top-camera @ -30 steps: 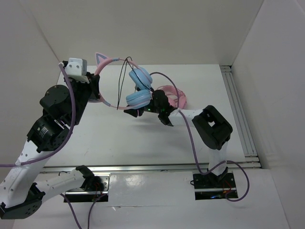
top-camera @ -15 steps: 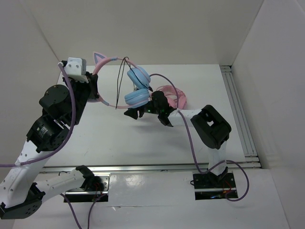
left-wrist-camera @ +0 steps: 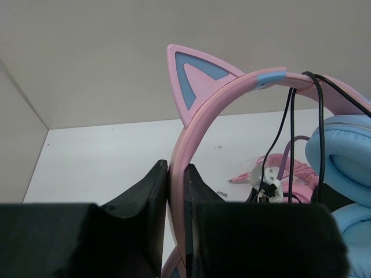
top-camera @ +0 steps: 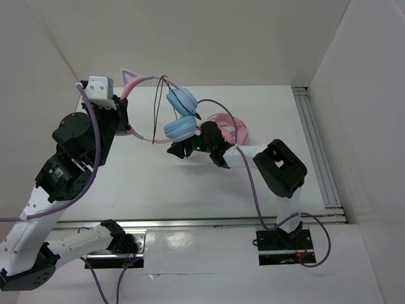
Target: Wrap the headphones
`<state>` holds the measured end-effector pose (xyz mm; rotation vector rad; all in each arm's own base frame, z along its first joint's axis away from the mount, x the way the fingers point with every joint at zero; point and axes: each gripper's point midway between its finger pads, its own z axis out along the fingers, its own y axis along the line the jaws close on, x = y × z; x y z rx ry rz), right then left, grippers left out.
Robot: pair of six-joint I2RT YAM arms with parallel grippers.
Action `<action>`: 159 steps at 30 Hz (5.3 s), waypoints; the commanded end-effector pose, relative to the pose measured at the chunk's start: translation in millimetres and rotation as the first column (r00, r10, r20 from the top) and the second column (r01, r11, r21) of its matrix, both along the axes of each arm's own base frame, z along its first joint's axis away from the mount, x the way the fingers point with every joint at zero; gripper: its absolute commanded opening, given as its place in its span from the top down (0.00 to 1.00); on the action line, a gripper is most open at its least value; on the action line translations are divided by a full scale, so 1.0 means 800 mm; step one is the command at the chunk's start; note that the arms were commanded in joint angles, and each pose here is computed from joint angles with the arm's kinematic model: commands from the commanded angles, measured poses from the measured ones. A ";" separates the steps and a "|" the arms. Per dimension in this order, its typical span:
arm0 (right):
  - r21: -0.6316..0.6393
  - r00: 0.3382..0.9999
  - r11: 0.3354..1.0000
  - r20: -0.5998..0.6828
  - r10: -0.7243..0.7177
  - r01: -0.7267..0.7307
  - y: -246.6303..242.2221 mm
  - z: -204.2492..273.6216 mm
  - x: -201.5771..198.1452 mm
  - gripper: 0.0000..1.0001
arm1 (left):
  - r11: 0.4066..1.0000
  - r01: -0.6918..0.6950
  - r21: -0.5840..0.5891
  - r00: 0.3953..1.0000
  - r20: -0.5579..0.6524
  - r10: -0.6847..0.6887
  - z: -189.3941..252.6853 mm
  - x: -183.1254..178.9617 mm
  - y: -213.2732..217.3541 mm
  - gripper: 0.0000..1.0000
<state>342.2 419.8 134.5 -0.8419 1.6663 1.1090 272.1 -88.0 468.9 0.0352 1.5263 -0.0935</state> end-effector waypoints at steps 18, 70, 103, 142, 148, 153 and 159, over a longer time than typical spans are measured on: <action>-0.060 1.000 0.998 0.021 0.001 0.001 0.006 -0.024 -0.029 1.00 | 0.970 -0.103 -0.220 0.988 0.093 0.126 0.055 -0.007 0.028 1.00; -0.561 0.776 0.741 0.625 0.087 0.369 -0.043 0.155 -0.186 0.98 | 0.792 0.576 0.203 0.772 -0.453 -0.446 -0.287 0.017 -0.070 1.00; -0.533 0.653 0.505 0.753 -0.083 0.679 -0.139 0.094 -0.075 0.68 | 0.644 0.745 0.174 0.608 -0.576 -0.546 -0.278 -0.008 -0.101 1.00; -0.440 0.760 0.693 0.603 -0.243 0.571 -0.171 0.076 -0.032 1.00 | 0.725 0.659 0.198 0.731 -0.394 -0.557 -0.197 0.023 -0.084 1.00; -0.458 0.788 0.705 0.570 -0.235 0.541 -0.166 0.064 -0.024 0.90 | 0.750 0.642 0.157 0.746 -0.356 -0.563 -0.187 0.037 -0.079 1.00; -0.450 0.802 0.724 0.547 -0.239 0.523 -0.164 0.069 -0.021 0.76 | 0.739 0.659 0.140 0.726 -0.373 -0.577 -0.192 0.039 -0.084 1.00; -0.451 0.809 0.722 0.529 -0.257 0.524 -0.170 0.063 -0.018 0.71 | 0.748 0.650 0.135 0.726 -0.399 -0.560 -0.201 0.047 -0.082 1.00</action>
